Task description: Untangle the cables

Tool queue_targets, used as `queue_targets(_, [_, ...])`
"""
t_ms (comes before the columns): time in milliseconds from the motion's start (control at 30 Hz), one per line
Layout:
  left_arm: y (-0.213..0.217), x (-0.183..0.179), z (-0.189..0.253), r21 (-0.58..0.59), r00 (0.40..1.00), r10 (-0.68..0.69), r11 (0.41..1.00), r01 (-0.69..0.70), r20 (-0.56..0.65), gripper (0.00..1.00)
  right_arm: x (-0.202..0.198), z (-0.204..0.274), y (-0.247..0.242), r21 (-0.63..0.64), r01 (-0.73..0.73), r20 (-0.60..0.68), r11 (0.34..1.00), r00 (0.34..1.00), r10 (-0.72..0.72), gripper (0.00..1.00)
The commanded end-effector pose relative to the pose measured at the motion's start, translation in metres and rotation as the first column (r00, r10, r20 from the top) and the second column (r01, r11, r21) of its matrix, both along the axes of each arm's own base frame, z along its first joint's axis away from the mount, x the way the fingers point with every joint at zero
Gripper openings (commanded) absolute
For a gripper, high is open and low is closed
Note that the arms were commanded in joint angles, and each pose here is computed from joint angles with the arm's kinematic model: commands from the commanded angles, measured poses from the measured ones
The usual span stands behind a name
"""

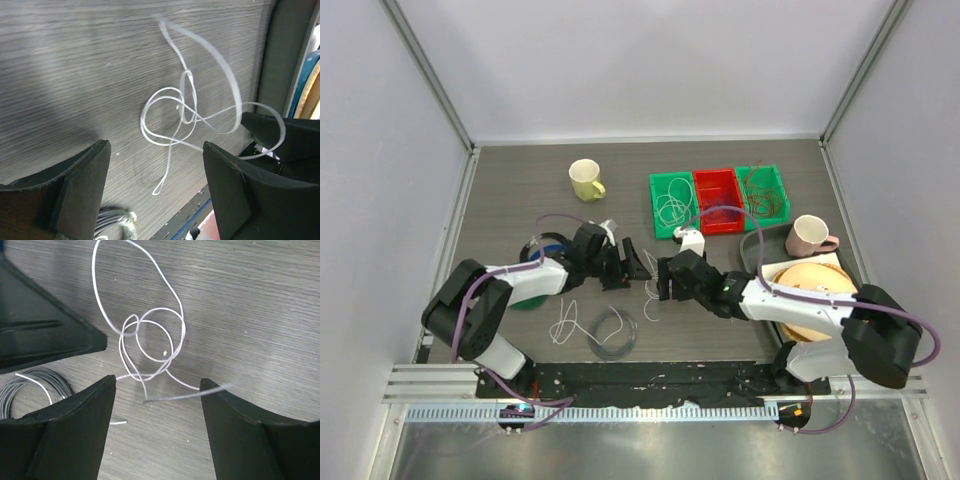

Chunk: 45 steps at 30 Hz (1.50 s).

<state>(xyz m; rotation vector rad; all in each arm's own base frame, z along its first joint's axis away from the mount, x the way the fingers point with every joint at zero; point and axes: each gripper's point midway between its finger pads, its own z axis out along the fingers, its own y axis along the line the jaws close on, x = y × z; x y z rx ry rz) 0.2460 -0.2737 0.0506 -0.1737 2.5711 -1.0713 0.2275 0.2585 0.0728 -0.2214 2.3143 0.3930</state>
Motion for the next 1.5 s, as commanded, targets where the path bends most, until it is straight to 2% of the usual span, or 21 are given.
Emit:
queue_targets(0, [-0.029,0.011,0.017,-0.051,0.997,-0.05,0.997,0.053,0.067,0.8,-0.005,0.028,-0.012,0.07,0.024,0.044,0.997,0.999,-0.027,0.77])
queue_targets(67, [-0.037,0.012,0.011,-0.039,0.996,-0.063,0.997,0.065,0.057,0.8,-0.007,0.04,-0.022,0.091,0.038,0.08,0.995,0.996,-0.045,0.8])
queue_targets(100, [-0.041,0.012,0.009,-0.034,0.996,-0.068,0.997,0.07,0.054,0.8,-0.007,0.044,-0.025,0.099,0.043,0.092,0.994,0.994,-0.053,0.88])
queue_targets(167, [-0.049,0.013,0.005,-0.012,0.995,-0.078,0.997,0.079,0.056,0.8,-0.009,0.053,-0.035,0.111,0.057,0.121,0.992,0.99,-0.071,0.89])
queue_targets(267, [-0.055,0.013,-0.008,0.098,0.996,-0.079,0.992,0.074,0.046,0.76,-0.011,0.06,-0.053,0.108,0.092,0.155,0.99,0.982,-0.108,0.89])
queue_targets(300, [-0.043,0.012,-0.022,0.202,0.998,-0.06,0.978,0.052,0.034,0.73,-0.01,0.061,-0.06,0.102,0.112,0.169,0.988,0.977,-0.129,0.89])
queue_targets(333, [-0.042,0.013,-0.026,0.242,0.998,-0.059,0.969,0.049,0.033,0.65,-0.011,0.062,-0.065,0.098,0.12,0.175,0.988,0.975,-0.136,0.89])
queue_targets(433, [-0.039,0.01,-0.035,0.356,0.997,-0.063,0.933,0.045,0.038,0.53,-0.012,0.07,-0.08,0.103,0.153,0.212,0.983,0.962,-0.172,0.89])
queue_targets(567, [-0.038,0.001,-0.041,0.468,0.995,-0.082,0.883,0.043,0.062,0.48,-0.012,0.076,-0.097,0.098,0.196,0.252,0.976,0.943,-0.215,0.89])
queue_targets(700, [-0.046,-0.004,-0.045,0.509,0.993,-0.11,0.858,0.071,0.048,0.27,-0.011,0.081,-0.112,0.099,0.234,0.29,0.967,0.923,-0.253,0.89])
queue_targets(733, [-0.048,-0.007,-0.045,0.518,0.992,-0.117,0.852,0.076,0.047,0.16,-0.011,0.082,-0.114,0.1,0.243,0.294,0.965,0.919,-0.262,0.89])
queue_targets(800, [-0.048,-0.006,-0.045,0.536,0.991,-0.125,0.841,0.078,0.052,0.0,-0.011,0.082,-0.121,0.088,0.259,0.309,0.962,0.911,-0.273,0.89])
queue_targets(900, [-0.048,0.007,-0.026,0.581,0.982,-0.16,0.811,0.076,0.095,0.0,-0.011,0.08,-0.13,0.078,0.29,0.325,0.954,0.897,-0.299,0.89])
queue_targets(1000, [-0.053,0.031,0.024,0.574,0.962,-0.155,0.819,-0.003,0.226,0.0,-0.013,0.077,-0.141,0.064,0.317,0.335,0.946,0.886,-0.32,0.89])
queue_targets(1133, [-0.063,0.054,0.104,0.462,0.897,-0.122,0.881,-0.099,0.425,0.0,-0.011,0.081,-0.162,0.104,0.414,0.37,0.904,0.828,-0.421,0.89])
queue_targets(1200, [-0.069,0.064,0.145,0.395,0.845,-0.11,0.91,-0.126,0.523,0.0,-0.011,0.085,-0.167,0.136,0.429,0.386,0.893,0.807,-0.447,0.89])
queue_targets(1267, [-0.071,0.072,0.168,0.368,0.813,-0.101,0.919,-0.145,0.574,0.0,-0.011,0.086,-0.174,0.172,0.459,0.397,0.872,0.778,-0.488,0.89])
queue_targets(1300, [-0.071,0.079,0.184,0.362,0.79,-0.098,0.918,-0.164,0.605,0.0,-0.01,0.092,-0.174,0.229,0.458,0.399,0.859,0.761,-0.512,0.89])
queue_targets(1467, [-0.072,0.115,0.229,0.325,0.734,-0.065,0.921,-0.218,0.676,0.0,-0.013,0.083,-0.178,0.311,0.441,0.396,0.842,0.745,-0.537,0.89])
